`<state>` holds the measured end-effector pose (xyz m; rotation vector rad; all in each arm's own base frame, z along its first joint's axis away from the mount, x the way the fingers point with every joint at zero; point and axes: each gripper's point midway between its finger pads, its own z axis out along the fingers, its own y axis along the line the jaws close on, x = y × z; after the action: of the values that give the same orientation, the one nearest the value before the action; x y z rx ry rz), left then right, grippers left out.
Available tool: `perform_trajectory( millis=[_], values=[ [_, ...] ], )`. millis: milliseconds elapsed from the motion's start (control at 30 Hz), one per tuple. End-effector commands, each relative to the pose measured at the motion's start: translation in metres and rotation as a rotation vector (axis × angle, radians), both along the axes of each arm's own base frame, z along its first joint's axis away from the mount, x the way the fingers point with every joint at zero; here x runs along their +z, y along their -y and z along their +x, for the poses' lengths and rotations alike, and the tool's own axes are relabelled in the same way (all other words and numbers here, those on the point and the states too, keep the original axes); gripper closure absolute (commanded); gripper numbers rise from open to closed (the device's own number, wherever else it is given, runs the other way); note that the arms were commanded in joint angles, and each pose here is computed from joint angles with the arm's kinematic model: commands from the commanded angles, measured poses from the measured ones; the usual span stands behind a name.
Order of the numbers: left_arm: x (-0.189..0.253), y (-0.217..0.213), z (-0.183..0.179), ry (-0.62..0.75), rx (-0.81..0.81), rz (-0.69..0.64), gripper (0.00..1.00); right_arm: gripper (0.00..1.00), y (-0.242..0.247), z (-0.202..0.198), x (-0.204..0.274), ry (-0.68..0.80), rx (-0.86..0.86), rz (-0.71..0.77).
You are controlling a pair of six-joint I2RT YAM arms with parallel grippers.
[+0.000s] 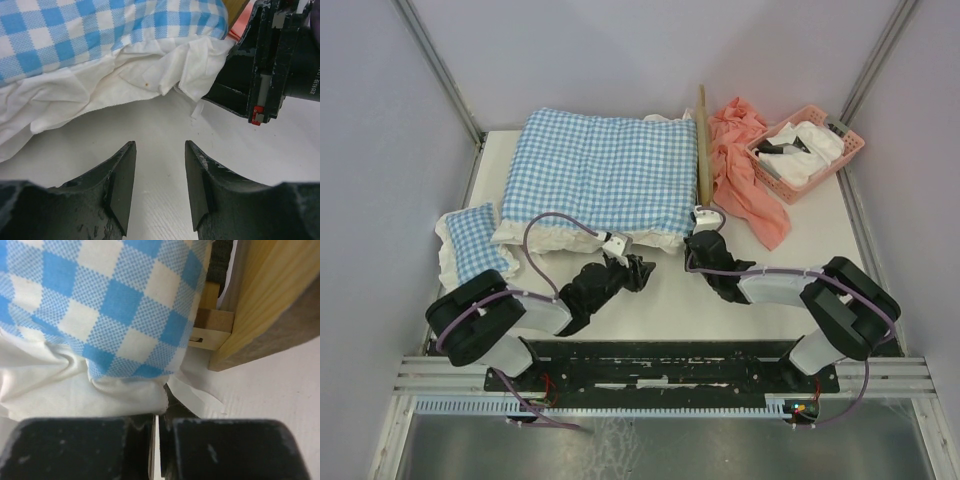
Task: Set up the pet bed
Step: Adjust the bed frame at the center of the board.
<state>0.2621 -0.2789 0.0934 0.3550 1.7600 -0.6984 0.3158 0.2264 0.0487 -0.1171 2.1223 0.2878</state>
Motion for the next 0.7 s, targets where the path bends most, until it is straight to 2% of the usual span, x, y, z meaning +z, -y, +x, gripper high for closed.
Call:
perform_trajectory(
  millis=[0, 300, 667],
  values=[
    [0.023, 0.015, 0.008, 0.172, -0.017, -0.031, 0.50, 0.98, -0.001, 0.012, 0.035, 0.075, 0.007, -0.013],
    [-0.005, 0.065, 0.021, 0.199, -0.017, -0.006, 0.45, 0.98, -0.003, 0.002, 0.058, 0.048, 0.083, -0.033],
    [-0.031, 0.089, 0.045, 0.203, 0.110, -0.032, 0.40, 0.98, -0.004, 0.002, 0.064, 0.045, 0.095, -0.029]
  ],
)
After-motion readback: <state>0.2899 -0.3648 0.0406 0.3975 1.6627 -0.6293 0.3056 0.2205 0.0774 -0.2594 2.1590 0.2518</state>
